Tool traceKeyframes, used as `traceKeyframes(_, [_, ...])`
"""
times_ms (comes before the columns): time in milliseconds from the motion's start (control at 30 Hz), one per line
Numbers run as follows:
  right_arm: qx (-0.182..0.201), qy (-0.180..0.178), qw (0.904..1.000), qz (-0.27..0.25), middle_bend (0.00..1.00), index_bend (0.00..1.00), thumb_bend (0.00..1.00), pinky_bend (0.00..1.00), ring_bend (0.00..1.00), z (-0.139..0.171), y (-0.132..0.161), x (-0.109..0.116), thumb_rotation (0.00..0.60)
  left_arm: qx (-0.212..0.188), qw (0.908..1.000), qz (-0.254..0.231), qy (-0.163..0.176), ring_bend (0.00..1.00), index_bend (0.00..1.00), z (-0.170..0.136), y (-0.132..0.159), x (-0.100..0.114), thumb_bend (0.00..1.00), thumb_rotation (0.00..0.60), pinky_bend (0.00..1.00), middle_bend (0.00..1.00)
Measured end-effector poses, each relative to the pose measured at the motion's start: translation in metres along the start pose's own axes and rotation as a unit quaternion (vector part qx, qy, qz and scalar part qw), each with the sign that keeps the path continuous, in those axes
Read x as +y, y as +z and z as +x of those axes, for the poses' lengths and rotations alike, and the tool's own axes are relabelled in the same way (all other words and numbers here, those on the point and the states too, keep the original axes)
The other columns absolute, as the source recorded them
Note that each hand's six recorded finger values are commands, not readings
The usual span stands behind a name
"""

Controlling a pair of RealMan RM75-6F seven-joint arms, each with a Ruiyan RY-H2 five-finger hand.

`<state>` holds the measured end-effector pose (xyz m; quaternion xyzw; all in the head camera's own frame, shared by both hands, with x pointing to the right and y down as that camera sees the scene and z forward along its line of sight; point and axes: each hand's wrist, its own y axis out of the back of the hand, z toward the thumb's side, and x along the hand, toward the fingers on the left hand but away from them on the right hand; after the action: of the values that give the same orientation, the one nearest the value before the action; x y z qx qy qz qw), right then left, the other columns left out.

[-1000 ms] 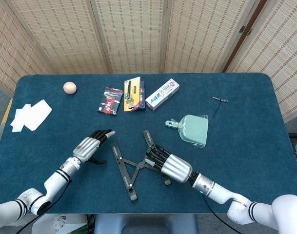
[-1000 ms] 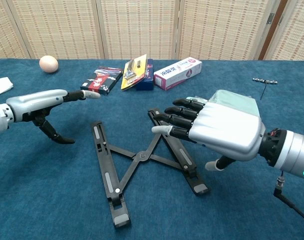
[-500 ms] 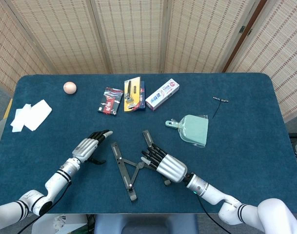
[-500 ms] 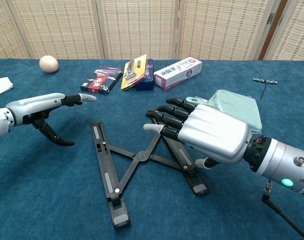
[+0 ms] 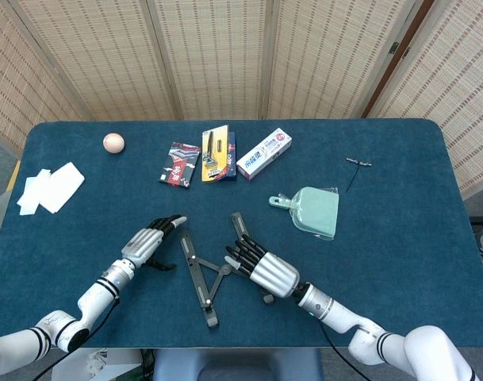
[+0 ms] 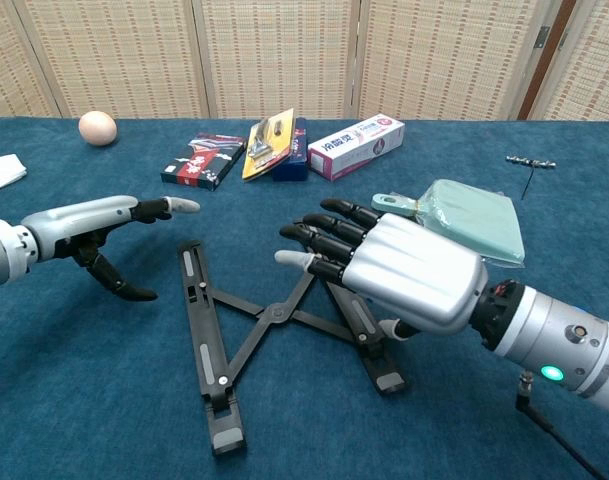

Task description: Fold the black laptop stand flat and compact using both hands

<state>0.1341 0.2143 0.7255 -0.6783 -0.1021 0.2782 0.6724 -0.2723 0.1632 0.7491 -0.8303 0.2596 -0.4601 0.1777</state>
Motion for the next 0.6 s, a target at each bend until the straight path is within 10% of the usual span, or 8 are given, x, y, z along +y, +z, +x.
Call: traceKeyframes(600, [-0.002, -0.031, 0.9995, 0.003, 0.0, 0.0, 0.0, 0.0, 0.0, -0.021, 0.02, 0.01, 0.6, 0.011, 0.9999, -0.005, 0.004, 0.0, 0.0, 0.0, -0.009, -0.005, 0.17, 0.6, 0.0, 0.0])
